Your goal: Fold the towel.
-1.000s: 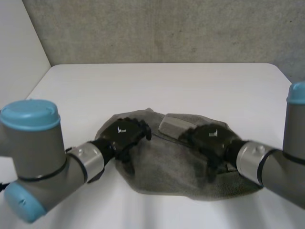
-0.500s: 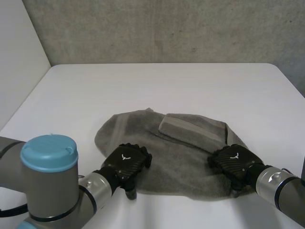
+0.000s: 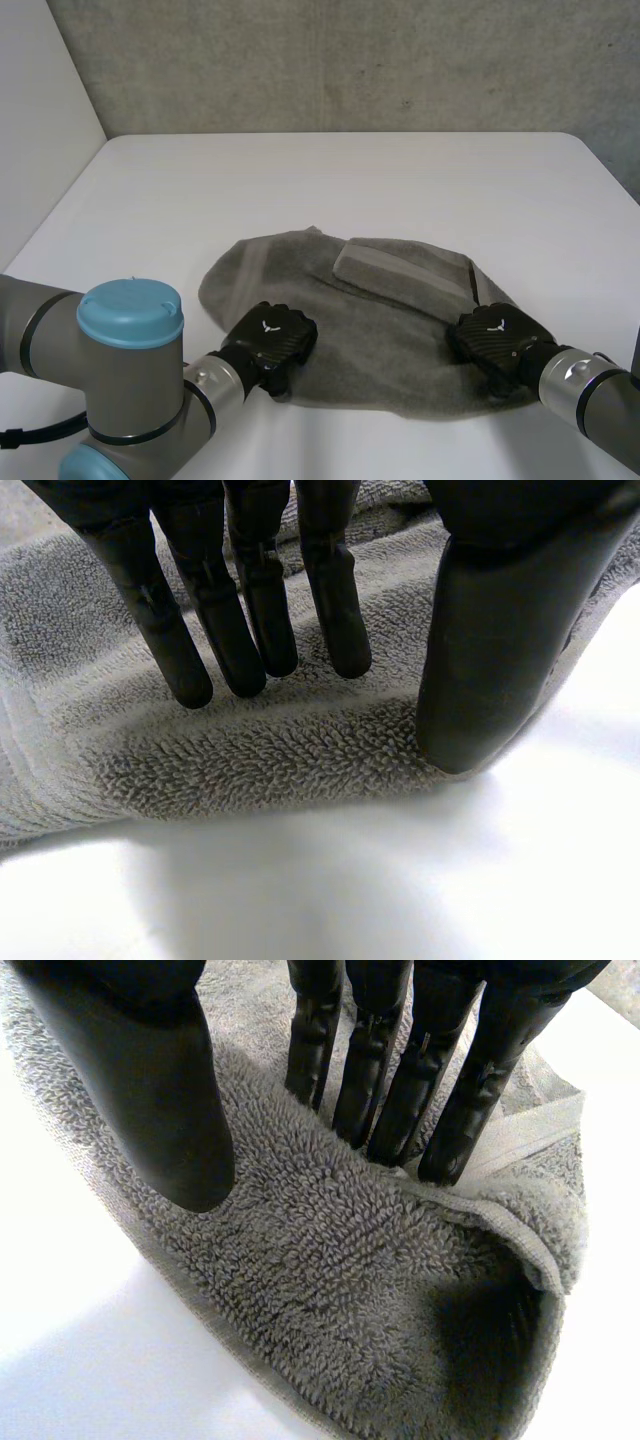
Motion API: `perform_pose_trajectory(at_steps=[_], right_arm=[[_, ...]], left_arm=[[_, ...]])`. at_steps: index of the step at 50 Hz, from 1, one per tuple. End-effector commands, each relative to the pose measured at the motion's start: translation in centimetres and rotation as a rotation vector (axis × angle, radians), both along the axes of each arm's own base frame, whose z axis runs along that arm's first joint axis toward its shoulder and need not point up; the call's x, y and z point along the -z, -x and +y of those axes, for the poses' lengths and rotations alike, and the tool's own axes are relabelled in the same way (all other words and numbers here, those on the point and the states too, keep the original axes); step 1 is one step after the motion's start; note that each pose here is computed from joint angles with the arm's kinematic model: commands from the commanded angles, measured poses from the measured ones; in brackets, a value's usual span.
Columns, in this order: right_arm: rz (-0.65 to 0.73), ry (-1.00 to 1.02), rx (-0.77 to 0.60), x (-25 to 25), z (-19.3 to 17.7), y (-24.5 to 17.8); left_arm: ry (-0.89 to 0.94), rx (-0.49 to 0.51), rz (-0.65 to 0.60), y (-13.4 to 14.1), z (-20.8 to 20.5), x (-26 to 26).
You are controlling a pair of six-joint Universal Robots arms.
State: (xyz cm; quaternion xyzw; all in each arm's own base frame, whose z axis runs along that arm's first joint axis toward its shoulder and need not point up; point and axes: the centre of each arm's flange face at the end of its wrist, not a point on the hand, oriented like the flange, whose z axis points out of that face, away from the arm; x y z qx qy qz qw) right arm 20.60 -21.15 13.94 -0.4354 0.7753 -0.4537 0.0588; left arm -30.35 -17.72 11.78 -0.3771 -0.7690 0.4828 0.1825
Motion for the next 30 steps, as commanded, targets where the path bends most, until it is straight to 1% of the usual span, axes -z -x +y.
perform_pose_trajectory(at_steps=[1, 13, 18, 19, 20, 21, 22, 23, 24, 25, 26, 27, 28, 29, 30], right_arm=[[0.002, -0.011, 0.012, 0.4, -0.2, 0.3], [0.001, -0.025, 0.009, 0.8, -0.3, 0.2], [-0.012, 0.002, 0.014, -0.4, -0.7, 0.1], [-0.012, 0.002, 0.014, -0.5, -0.7, 0.1], [-0.023, 0.028, 0.016, -1.8, -0.8, 0.0], [-0.034, 0.068, 0.013, -3.8, -0.7, -0.1], [-0.034, 0.068, 0.013, -3.8, -0.7, -0.1], [-0.048, 0.098, 0.009, -5.7, -0.6, -0.1], [-0.069, 0.130, 0.009, -7.7, -0.6, -0.2], [-0.101, 0.167, 0.011, -9.8, -0.8, -0.3], [-0.101, 0.167, 0.011, -9.8, -0.8, -0.3], [-0.141, 0.202, 0.012, -11.9, -1.0, -0.4], [-0.185, 0.238, 0.014, -14.0, -1.2, -0.5], [-0.185, 0.239, 0.014, -14.0, -1.2, -0.5], [-0.230, 0.278, 0.006, -16.0, -1.2, -0.6]], left_arm=[[0.012, 0.001, 0.007, 0.1, -0.1, 0.1], [0.024, 0.002, 0.017, 0.3, -0.4, 0.3], [0.057, -0.002, 0.052, 0.4, -0.8, -1.4], [0.084, -0.005, 0.074, 0.5, -1.1, -2.6], [0.084, -0.005, 0.074, 0.5, -1.1, -2.6], [0.131, -0.010, 0.109, 0.6, -1.5, -4.4], [0.131, -0.010, 0.110, 0.6, -1.5, -4.5], [0.178, -0.011, 0.144, 0.7, -1.7, -6.3], [0.178, -0.011, 0.144, 0.7, -1.7, -6.3], [0.267, -0.018, 0.207, 0.6, -1.9, -9.9], [0.329, -0.028, 0.258, 0.3, -1.9, -12.7], [0.329, -0.028, 0.259, 0.2, -1.9, -12.7], [0.372, -0.041, 0.306, -0.2, -2.0, -14.9], [0.373, -0.041, 0.306, -0.2, -2.0, -14.9], [0.413, -0.062, 0.360, -0.7, -2.2, -17.1]])
